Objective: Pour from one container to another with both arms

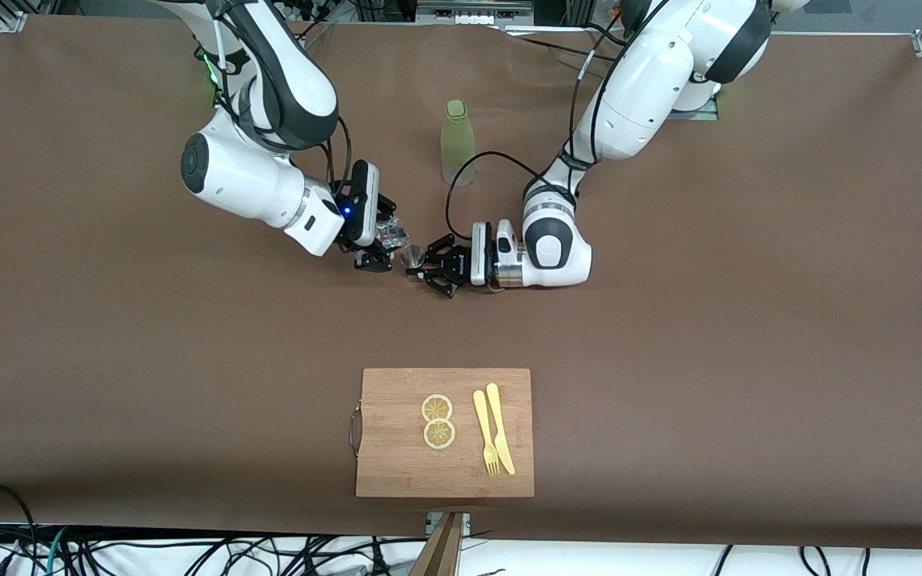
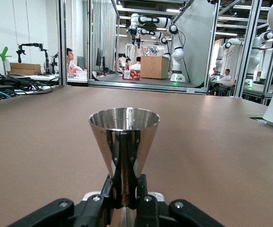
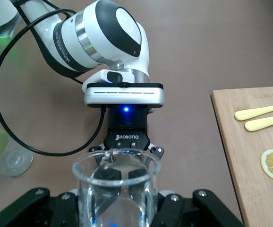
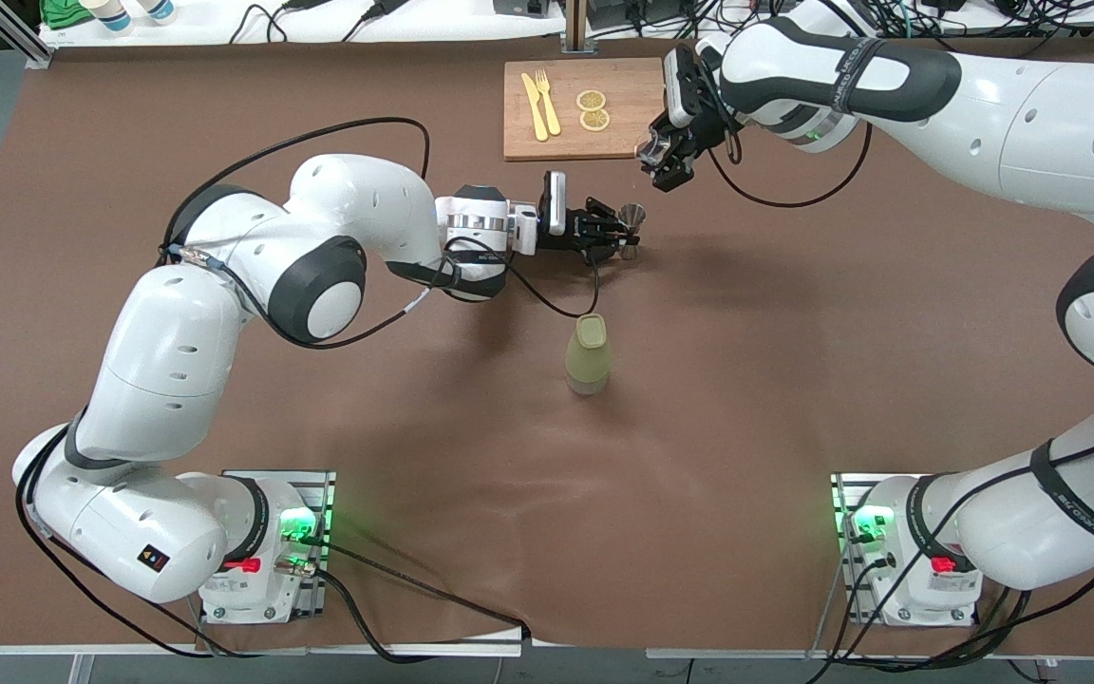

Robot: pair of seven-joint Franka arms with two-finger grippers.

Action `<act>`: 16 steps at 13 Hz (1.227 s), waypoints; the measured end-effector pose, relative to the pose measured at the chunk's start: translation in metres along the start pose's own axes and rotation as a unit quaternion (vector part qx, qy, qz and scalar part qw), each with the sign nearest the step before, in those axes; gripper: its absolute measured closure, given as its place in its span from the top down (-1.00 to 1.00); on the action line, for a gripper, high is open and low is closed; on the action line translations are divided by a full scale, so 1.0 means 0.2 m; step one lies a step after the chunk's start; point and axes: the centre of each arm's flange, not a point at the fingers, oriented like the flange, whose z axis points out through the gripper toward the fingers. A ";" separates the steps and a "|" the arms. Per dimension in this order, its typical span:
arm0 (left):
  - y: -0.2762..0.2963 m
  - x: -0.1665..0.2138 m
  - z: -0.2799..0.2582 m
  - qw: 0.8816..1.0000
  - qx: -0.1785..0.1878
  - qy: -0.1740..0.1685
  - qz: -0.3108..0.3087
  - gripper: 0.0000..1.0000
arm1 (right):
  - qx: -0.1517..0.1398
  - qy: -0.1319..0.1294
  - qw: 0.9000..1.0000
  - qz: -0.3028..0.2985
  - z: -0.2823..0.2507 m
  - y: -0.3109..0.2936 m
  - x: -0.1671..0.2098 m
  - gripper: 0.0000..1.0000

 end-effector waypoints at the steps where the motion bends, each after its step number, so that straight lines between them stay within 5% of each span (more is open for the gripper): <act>1: 0.00 0.00 0.00 1.000 0.000 0.000 0.000 -0.58 | -0.003 -0.004 1.000 -0.001 0.00 -0.01 -0.01 -0.71; 16: 0.00 0.00 0.00 1.000 0.000 0.000 0.000 -0.58 | -0.017 -0.019 1.000 -0.011 0.05 -0.04 -0.02 -0.71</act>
